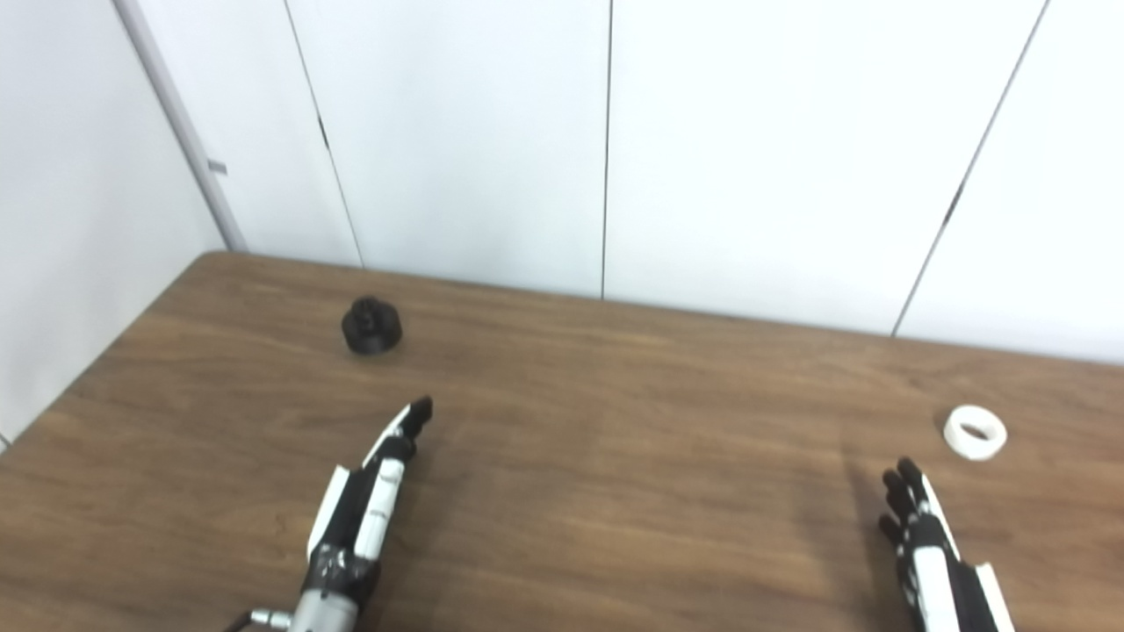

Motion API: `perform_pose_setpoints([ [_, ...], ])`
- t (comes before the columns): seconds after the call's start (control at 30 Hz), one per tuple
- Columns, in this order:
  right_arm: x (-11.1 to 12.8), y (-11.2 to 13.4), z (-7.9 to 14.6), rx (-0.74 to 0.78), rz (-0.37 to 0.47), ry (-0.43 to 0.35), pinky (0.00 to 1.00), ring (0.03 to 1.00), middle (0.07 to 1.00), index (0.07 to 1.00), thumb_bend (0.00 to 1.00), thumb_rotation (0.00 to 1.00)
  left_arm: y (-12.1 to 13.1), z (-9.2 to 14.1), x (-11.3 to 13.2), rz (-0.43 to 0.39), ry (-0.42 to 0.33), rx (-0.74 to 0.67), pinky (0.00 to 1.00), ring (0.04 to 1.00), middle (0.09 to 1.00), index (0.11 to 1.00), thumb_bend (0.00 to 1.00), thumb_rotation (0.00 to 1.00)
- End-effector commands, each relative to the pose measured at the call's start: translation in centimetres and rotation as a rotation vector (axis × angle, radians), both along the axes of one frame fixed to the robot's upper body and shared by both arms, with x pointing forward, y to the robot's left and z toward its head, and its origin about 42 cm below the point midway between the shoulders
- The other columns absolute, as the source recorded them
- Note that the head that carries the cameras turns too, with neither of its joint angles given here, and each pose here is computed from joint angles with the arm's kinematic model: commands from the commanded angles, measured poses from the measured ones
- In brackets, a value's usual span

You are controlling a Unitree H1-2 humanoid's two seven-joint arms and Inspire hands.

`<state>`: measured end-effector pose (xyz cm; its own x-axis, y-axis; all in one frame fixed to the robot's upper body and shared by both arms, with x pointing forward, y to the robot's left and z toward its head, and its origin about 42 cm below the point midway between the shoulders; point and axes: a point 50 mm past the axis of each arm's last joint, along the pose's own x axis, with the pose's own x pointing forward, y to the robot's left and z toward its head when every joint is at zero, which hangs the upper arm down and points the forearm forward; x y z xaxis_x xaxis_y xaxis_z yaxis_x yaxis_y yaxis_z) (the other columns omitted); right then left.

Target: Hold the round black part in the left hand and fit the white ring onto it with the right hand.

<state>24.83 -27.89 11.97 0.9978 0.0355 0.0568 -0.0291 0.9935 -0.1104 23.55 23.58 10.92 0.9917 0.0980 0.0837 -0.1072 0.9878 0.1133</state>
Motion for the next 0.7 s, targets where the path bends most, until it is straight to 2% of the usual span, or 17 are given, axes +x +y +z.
perform_pose_setpoints([
  [0.0, 0.4, -0.6, 0.2, -0.009, 0.009, -0.010, 1.00, 0.995, 0.972, 0.986, 0.59, 1.00, -0.7, -0.9, -0.1, -0.005, 0.035, -0.001, 1.00, 0.995, 0.958, 0.947, 0.55, 0.99],
  [0.4, 0.2, -1.0, 0.1, -0.019, 0.017, -0.008, 1.00, 0.998, 0.976, 0.994, 0.57, 1.00, -1.0, -0.7, -0.3, -0.023, 0.043, 0.017, 1.00, 0.998, 0.961, 0.959, 0.58, 0.94],
  [0.5, 0.1, -1.0, 0.1, -0.013, 0.012, -0.008, 1.00, 0.993, 0.973, 0.991, 0.57, 1.00, -0.9, -0.4, -0.5, -0.021, 0.044, 0.020, 1.00, 0.999, 0.959, 0.952, 0.59, 0.83],
  [0.67, 0.0, -1.0, 0.0, -0.012, 0.003, -0.006, 1.00, 0.987, 0.961, 0.978, 0.56, 1.00, -0.9, 0.5, -0.8, 0.013, 0.019, 0.053, 0.98, 0.958, 0.947, 0.952, 0.67, 0.56],
])
